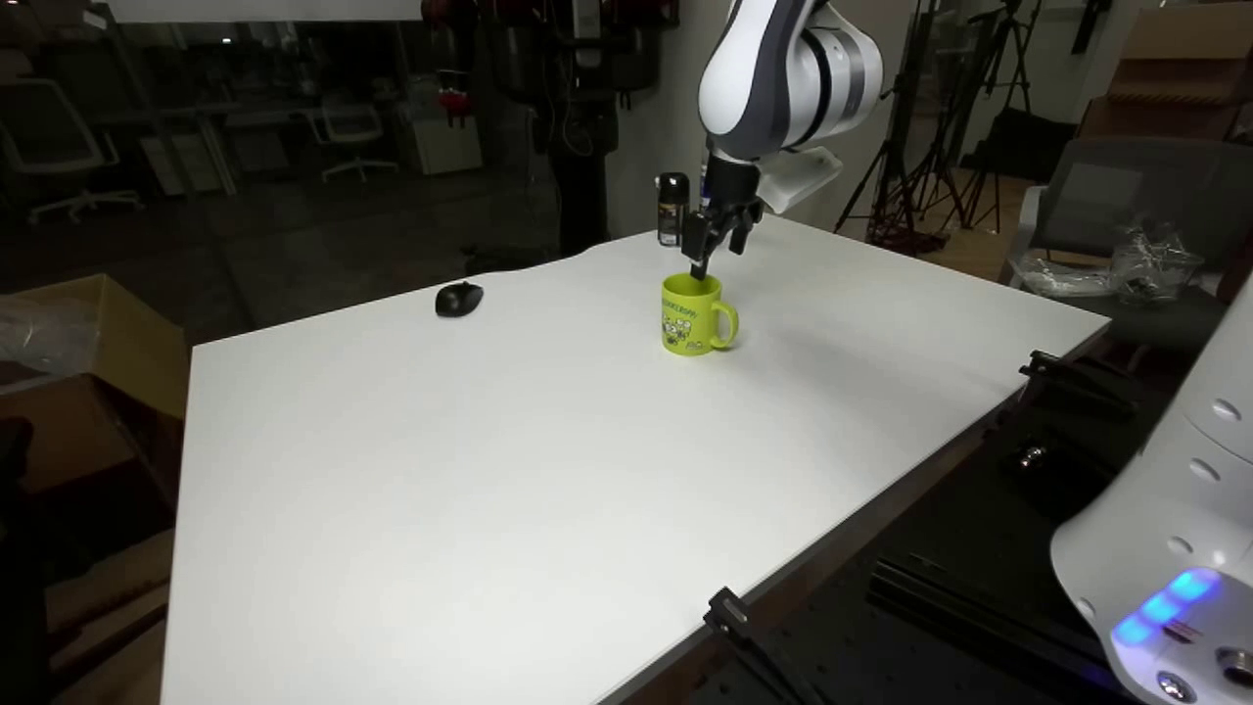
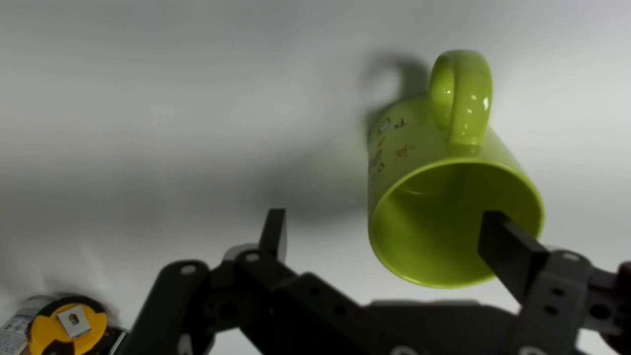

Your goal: Slightly move the cup to the left on the table

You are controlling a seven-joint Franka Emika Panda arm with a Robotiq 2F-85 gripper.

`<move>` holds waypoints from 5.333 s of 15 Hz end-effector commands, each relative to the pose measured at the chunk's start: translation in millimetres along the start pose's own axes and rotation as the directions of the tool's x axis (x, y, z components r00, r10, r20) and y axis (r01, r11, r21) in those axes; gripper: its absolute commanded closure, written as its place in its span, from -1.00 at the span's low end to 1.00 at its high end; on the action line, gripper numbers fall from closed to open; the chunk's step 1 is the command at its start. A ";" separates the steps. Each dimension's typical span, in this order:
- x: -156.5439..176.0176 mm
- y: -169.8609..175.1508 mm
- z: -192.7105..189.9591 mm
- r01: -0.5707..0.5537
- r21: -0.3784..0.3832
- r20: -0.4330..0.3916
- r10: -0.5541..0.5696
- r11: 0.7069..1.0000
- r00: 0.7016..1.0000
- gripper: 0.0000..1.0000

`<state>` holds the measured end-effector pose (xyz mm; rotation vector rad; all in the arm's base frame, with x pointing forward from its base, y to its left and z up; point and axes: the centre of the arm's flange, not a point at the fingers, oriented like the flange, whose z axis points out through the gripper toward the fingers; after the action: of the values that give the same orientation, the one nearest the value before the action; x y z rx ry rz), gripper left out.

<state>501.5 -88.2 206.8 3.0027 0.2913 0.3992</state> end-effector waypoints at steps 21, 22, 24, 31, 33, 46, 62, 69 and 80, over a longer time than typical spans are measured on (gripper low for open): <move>26.4 -1.9 55.6 -0.232 0.094 -0.031 0.236 0.968 0.971 -1.00; 25.9 -0.5 55.7 -0.239 0.094 -0.031 0.243 0.966 0.970 -1.00; 25.1 0.7 55.3 -0.248 0.094 -0.034 0.252 0.964 0.967 -0.50; 25.5 -3.3 51.7 -0.238 0.091 -0.042 0.242 0.967 0.969 0.35; 26.1 -7.8 49.8 -0.214 0.094 -0.036 0.218 0.972 0.975 0.63; 26.8 -63.4 37.5 0.243 0.221 0.100 -0.270 0.945 0.958 -0.13; 67.6 -89.7 -36.2 0.474 -0.075 0.075 -0.469 0.877 0.880 -1.00; 71.8 -86.9 -31.3 0.420 -0.026 0.057 -0.418 0.907 0.907 -1.00; 71.5 -87.0 -31.2 0.412 -0.027 0.055 -0.410 0.911 0.910 -1.00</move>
<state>545.6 13.4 243.9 2.7992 0.8803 0.2837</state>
